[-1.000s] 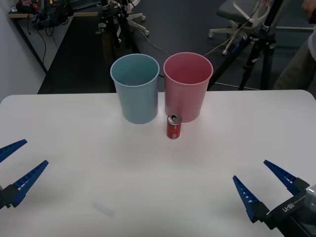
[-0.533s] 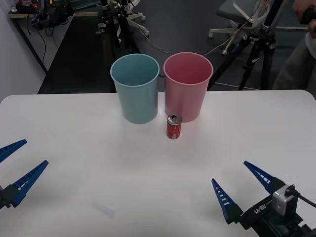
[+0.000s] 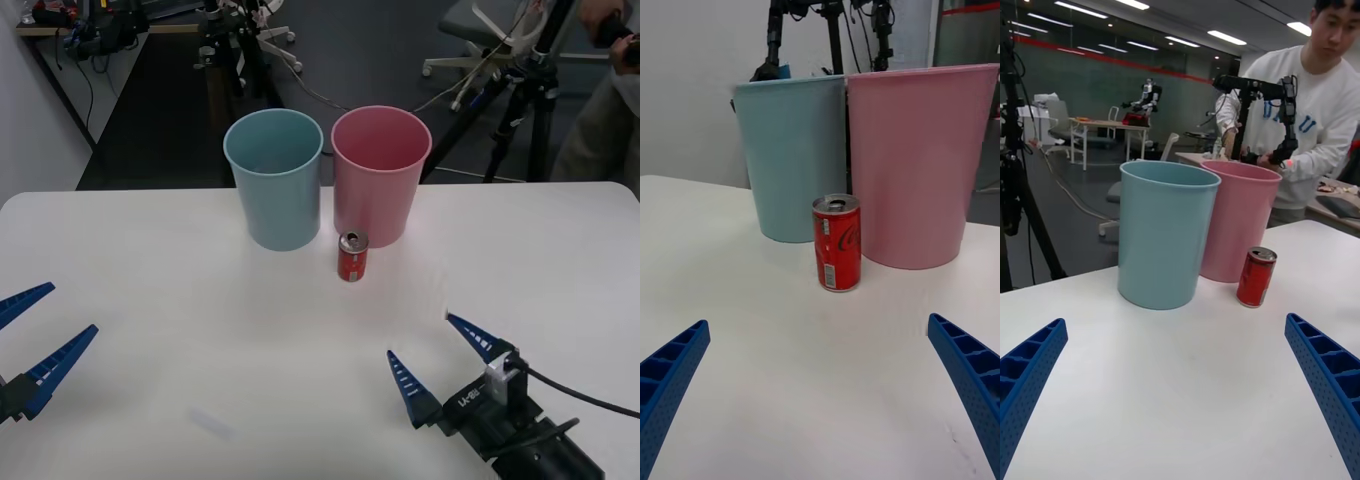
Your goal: Grasp the object on the table and drop it into the matching bin: aluminum can to the light blue bin, PET bottle to the pink bin.
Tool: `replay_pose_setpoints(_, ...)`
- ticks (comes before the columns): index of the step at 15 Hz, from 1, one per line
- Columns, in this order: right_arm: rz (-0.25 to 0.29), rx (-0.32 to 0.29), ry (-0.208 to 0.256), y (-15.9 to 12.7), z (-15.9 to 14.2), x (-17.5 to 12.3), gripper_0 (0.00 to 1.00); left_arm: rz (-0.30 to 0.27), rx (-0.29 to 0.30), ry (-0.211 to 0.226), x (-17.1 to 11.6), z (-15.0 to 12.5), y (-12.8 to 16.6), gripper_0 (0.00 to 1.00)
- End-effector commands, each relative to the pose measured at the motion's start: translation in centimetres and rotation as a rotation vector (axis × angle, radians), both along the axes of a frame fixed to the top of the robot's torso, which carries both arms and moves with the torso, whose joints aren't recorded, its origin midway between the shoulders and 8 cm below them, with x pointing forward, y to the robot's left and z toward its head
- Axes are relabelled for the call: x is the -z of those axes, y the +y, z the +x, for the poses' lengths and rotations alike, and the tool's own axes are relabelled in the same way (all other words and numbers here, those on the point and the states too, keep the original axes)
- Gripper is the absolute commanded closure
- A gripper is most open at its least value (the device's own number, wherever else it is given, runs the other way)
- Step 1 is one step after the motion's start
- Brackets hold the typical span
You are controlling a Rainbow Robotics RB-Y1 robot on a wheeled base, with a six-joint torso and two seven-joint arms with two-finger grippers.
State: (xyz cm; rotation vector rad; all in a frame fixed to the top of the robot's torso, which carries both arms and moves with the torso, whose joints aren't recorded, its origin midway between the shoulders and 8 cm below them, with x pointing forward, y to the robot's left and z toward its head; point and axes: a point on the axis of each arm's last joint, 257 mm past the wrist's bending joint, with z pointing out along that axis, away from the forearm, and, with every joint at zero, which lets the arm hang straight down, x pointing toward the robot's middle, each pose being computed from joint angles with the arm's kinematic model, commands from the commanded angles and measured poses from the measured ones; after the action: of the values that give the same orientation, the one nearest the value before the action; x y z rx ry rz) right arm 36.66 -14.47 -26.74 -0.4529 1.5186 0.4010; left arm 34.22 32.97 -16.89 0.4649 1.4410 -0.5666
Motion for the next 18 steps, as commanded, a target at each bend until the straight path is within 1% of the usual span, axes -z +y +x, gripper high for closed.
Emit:
replay_pose_setpoints(1, 0.004, 0.004, -0.006, 1.2, 1.9, 0.6, 0.0, 0.0, 0.0, 0.0, 0.0, 0.0, 0.0, 0.0)
replay_pose_setpoints(4, 0.002, 0.018, -0.004, 2.2, 4.0, 1.2, 0.0, 0.0, 0.0, 0.0, 0.0, 0.0, 0.0, 0.0)
replay_pose_setpoints(7, -0.008, 0.048, 0.007, 3.1, 5.8, 1.7, 0.0, 0.0, 0.0, 0.0, 0.0, 0.0, 0.0, 0.0)
replay_pose_setpoints(12, 0.002, 0.052, 0.024, 5.3, 8.9, 2.3, 0.0, 0.0, 0.0, 0.0, 0.0, 0.0, 0.0, 0.0)
replay_pose_setpoints(16, -0.02, 0.037, 0.038, 6.7, 11.3, 3.5, 0.0, 0.0, 0.0, 0.0, 0.0, 0.0, 0.0, 0.0)
replay_pose_setpoints(18, -0.043, 0.046, 0.035, 7.0, 12.4, 3.6, 0.0, 0.0, 0.0, 0.0, 0.0, 0.0, 0.0, 0.0)
